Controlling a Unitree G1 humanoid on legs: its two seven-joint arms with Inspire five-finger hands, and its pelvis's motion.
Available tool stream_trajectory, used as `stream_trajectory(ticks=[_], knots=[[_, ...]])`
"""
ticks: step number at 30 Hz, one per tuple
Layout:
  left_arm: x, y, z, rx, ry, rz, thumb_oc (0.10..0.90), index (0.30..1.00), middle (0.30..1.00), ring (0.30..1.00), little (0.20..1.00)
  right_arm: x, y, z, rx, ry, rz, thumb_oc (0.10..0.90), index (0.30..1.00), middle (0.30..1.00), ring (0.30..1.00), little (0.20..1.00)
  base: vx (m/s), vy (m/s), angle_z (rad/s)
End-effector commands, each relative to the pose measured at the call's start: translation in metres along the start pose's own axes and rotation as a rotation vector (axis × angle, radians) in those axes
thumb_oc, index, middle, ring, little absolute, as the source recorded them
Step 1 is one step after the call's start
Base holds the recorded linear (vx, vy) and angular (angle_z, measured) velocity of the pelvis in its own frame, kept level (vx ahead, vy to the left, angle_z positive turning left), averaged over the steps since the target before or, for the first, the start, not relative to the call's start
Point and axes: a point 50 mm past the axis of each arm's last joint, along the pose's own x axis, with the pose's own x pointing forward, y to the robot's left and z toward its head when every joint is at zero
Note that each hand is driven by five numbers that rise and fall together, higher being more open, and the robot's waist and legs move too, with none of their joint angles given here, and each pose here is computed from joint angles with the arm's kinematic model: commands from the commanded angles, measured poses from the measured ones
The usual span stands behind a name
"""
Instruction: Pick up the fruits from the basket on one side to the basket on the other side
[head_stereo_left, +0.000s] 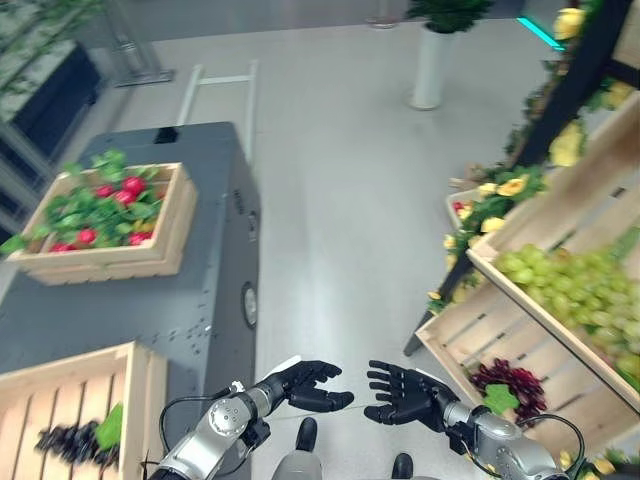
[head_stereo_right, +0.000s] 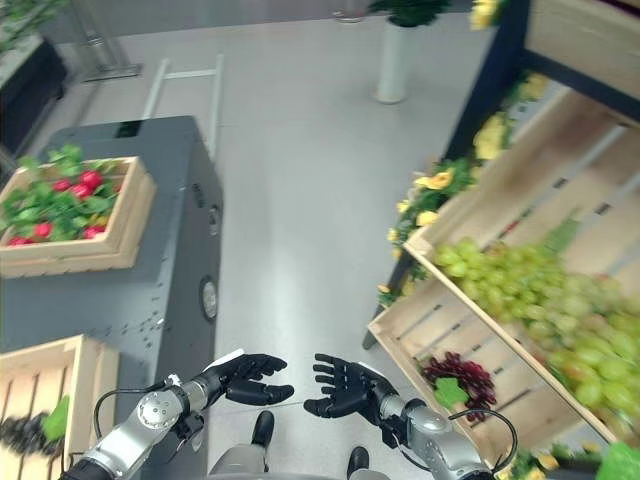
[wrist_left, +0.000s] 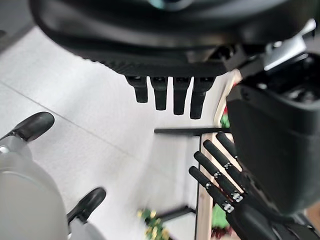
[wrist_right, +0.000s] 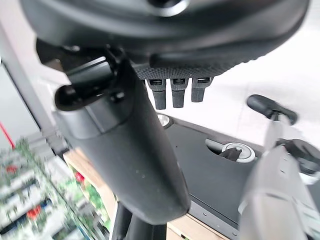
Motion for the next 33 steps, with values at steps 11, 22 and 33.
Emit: stream_trajectory(ticks=[11,22,33], knots=[[-0.011,0.030,0.061,0.073,-0.326,-0.008,0.800,0.900,0.900,0.900,0.900,-0.002,0.002,0.062,0.082,-0.396,-0.062,0.800,0.900,0.900,0.900,0.900,0.03,0.236,1.15],[-0.027,0.039,0.072,0.067,-0.379,-0.017,0.800,0.900,0.900,0.900,0.900,0.003,0.015,0.074,0.191,-0.510,-0.057,0.800,0.900,0.900,0.900,0.900,0.04,0.286,0.39],[-0.020,0.037,0.083,0.055,-0.443,0.057,0.800,0.900,0.900,0.900,0.900,-0.009,0.021,0.085,0.082,-0.549,0.054,0.800,0.900,0.900,0.900,0.900,0.03,0.050,0.43]])
